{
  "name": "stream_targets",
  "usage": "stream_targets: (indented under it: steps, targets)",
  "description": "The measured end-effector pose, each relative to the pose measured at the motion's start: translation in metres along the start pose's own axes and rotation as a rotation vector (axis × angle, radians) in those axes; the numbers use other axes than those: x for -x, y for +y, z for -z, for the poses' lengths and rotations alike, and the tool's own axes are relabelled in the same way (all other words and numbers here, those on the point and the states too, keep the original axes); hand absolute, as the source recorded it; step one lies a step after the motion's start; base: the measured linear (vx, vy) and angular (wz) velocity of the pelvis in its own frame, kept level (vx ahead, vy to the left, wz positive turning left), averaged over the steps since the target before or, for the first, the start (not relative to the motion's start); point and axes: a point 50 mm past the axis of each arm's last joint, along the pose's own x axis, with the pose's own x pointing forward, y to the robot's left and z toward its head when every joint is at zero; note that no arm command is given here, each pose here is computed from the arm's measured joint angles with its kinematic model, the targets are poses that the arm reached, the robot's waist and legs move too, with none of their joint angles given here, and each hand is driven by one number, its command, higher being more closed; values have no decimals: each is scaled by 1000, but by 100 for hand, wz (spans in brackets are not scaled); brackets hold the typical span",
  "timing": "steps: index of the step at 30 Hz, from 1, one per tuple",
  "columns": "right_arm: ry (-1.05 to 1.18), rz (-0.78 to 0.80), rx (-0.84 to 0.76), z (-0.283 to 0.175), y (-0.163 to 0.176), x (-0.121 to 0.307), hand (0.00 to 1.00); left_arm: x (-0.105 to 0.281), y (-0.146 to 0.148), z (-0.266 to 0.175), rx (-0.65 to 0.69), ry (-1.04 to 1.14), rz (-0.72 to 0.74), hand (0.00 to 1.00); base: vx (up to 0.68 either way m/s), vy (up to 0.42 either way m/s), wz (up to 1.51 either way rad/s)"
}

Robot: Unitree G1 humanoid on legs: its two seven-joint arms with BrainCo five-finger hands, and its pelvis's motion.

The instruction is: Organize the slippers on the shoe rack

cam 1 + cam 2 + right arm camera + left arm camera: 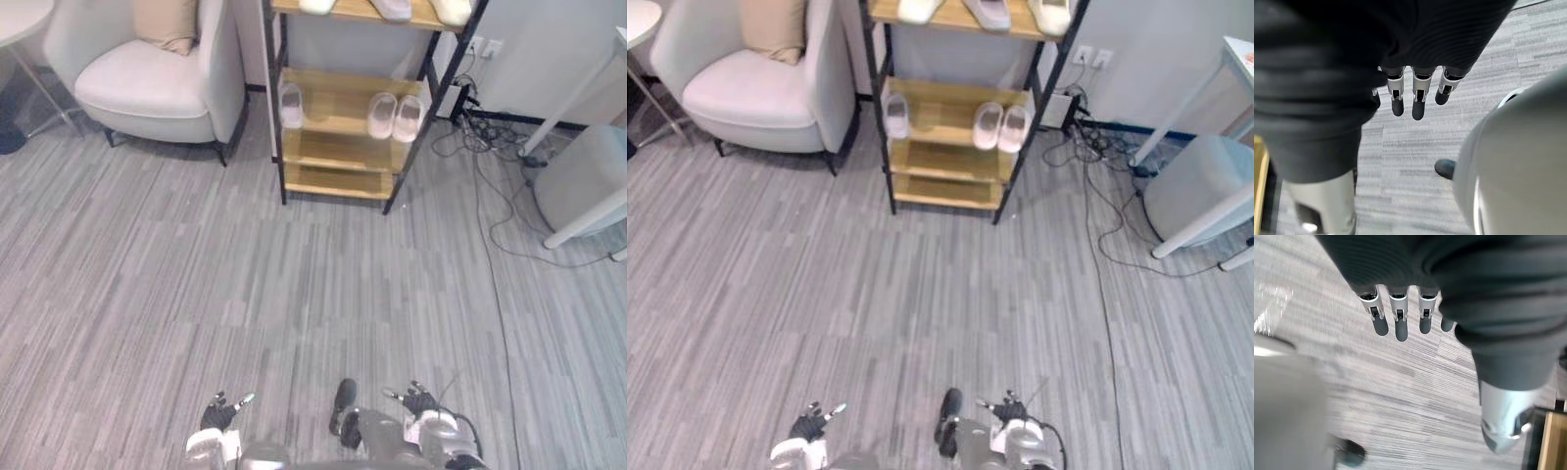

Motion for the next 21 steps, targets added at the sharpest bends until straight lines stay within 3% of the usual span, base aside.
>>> stream_targets:
  steps: [5, 11, 15, 21]
  targets:
    - [-10, 20, -10, -6, -2, -2, 0, -1, 0, -15, 8, -62, 2, 0, 369, 38, -1]
    - [14, -17, -27, 2, 14, 2, 0, 9, 12, 21, 72, 44, -49, 0, 490, 183, -25]
    - [-21, -54, -47, -4, 27, 4, 0, 5, 15, 10, 52, 12, -45, 0, 576, 167, -5]
    - [25, -39, -48, 16, 19, 8, 0, 1, 13, -5, -18, -27, -16, 0, 490, 87, 33]
